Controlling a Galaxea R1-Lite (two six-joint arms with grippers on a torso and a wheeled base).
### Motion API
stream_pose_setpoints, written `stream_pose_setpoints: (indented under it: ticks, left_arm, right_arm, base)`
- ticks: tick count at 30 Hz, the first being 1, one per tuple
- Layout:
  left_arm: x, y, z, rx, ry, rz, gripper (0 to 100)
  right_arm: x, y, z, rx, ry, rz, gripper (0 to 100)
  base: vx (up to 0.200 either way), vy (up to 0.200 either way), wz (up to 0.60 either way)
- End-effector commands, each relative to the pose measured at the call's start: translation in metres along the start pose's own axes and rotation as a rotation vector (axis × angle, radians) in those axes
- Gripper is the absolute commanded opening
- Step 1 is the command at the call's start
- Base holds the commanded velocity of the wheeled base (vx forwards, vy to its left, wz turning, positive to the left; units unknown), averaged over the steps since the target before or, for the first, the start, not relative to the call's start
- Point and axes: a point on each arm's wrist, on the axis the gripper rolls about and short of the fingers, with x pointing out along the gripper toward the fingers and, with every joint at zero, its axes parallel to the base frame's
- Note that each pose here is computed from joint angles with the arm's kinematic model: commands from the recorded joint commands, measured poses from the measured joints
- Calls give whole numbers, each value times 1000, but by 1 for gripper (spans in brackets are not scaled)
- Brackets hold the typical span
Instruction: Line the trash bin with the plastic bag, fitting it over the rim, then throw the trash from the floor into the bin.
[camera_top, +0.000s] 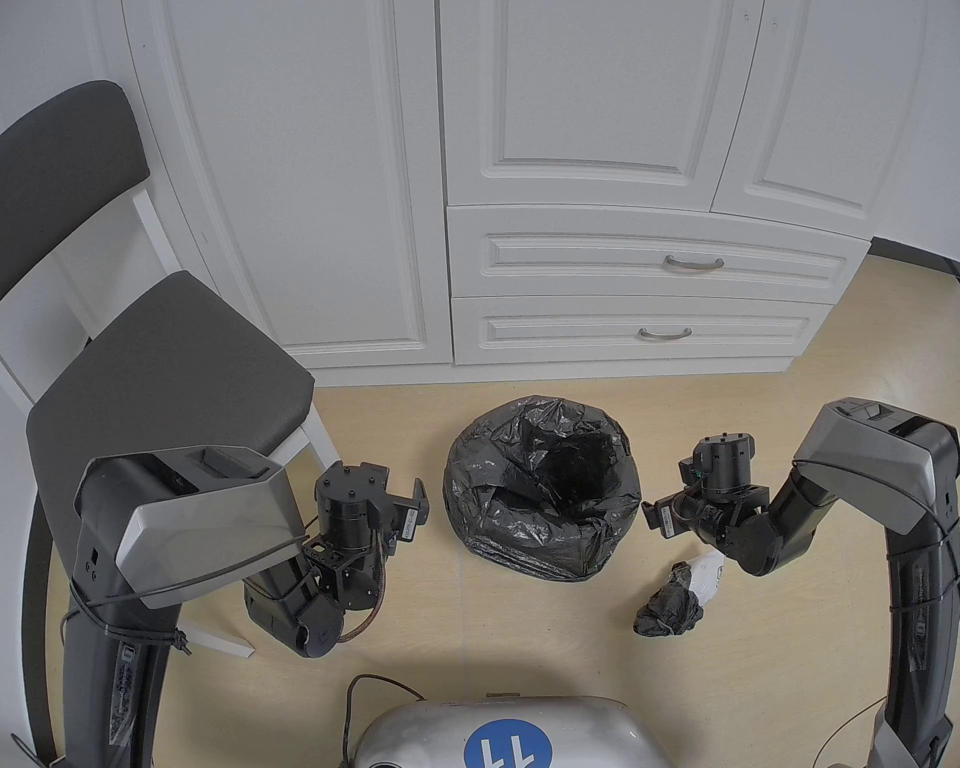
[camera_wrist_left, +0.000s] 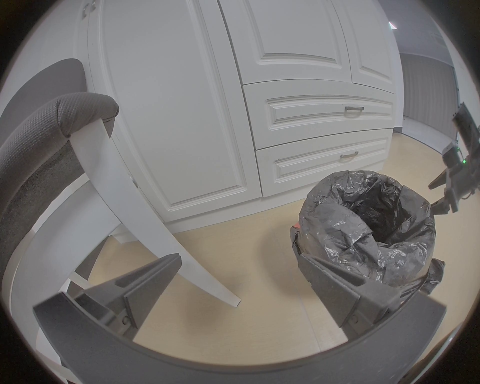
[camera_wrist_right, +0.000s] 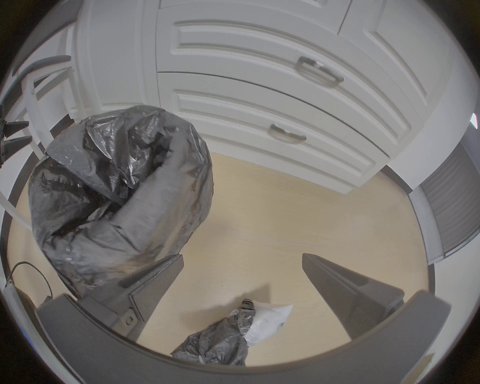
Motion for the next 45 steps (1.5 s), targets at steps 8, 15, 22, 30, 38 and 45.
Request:
stream_pose_setpoints:
  ticks: [8,15,22,30,38,45]
  left_arm:
    - [0,1,0,4,0,3,100]
    - [1,-1,-3,6,3,-1,100]
    - [1,-4,-5,9,7,-9,100]
    - [11,-13,-17,8,14,-16,100]
    - [47,-26,-34,-25,-16,0,100]
    - [88,-35,-54,-79,29,23,100]
  right_arm:
    - [40,6,-25,136,14,86,100]
    - [52,14,-23,223,-2,114,100]
    - [69,30,-16,403,-11,157,100]
    - [72,-5,-15,519,-15,214,100]
    - [78,-19,-30,638,21,231,100]
    - [82,-18,-32,732,-40,250,100]
  base:
    - [0,0,0]
    - [0,0,0]
    - [0,0,0]
    - [0,0,0]
    - [0,0,0]
    - [0,0,0]
